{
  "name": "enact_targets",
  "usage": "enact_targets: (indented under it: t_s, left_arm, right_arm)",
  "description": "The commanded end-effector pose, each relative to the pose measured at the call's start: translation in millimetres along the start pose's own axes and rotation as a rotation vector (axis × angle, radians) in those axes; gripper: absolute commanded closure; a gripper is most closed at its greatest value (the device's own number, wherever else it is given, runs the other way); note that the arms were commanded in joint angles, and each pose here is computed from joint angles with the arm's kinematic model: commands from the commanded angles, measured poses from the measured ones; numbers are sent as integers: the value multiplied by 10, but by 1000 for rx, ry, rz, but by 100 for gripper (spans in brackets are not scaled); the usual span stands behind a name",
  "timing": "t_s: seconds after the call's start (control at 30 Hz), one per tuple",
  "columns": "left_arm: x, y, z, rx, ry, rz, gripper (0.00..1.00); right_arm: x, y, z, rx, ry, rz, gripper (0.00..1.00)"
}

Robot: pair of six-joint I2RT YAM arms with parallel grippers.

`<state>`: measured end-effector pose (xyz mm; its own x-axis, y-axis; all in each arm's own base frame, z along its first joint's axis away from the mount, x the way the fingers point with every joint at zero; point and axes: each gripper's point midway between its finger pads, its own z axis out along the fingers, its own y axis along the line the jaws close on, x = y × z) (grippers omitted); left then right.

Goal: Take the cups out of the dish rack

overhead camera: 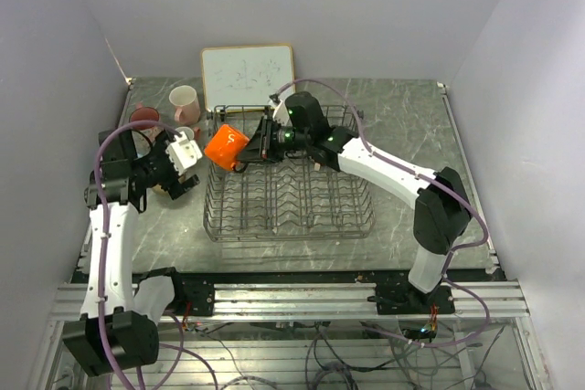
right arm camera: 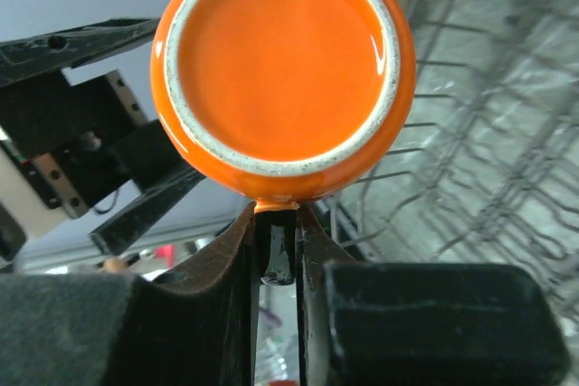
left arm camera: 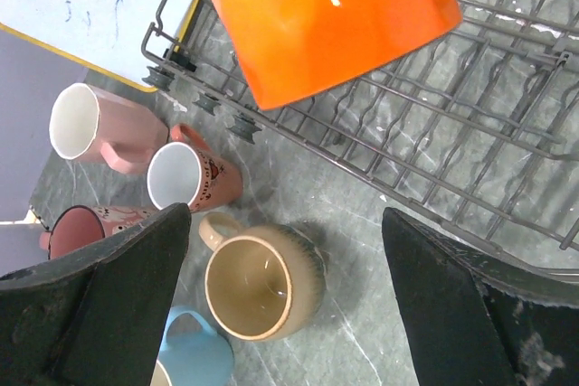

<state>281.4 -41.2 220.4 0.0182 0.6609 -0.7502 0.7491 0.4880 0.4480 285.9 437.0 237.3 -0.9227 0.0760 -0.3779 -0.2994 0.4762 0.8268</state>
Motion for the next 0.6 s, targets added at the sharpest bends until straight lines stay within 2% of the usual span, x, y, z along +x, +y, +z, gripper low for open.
enact_targets:
  t_s: [0.0, 0.13, 0.27, 0.4, 0.57]
  left_arm:
    - [-202, 6, -45, -15, -84, 90, 3]
    - [-396, 69, -116, -65, -148, 80, 4]
    - [-580, 23, -185, -36, -202, 67, 6]
    - [-648, -7, -217, -23, -222, 69, 9]
    - [-736, 74, -270, -69, -241, 79, 13]
  right_arm:
    - [24, 718, -217, -337, 36, 52, 100]
    - [121, 793, -210, -403, 74, 94, 100]
    - [215, 887, -238, -468, 105, 134, 100]
    - [264, 1039, -313, -563, 118, 162, 100]
    - [381, 1100, -310, -599, 164, 192, 100]
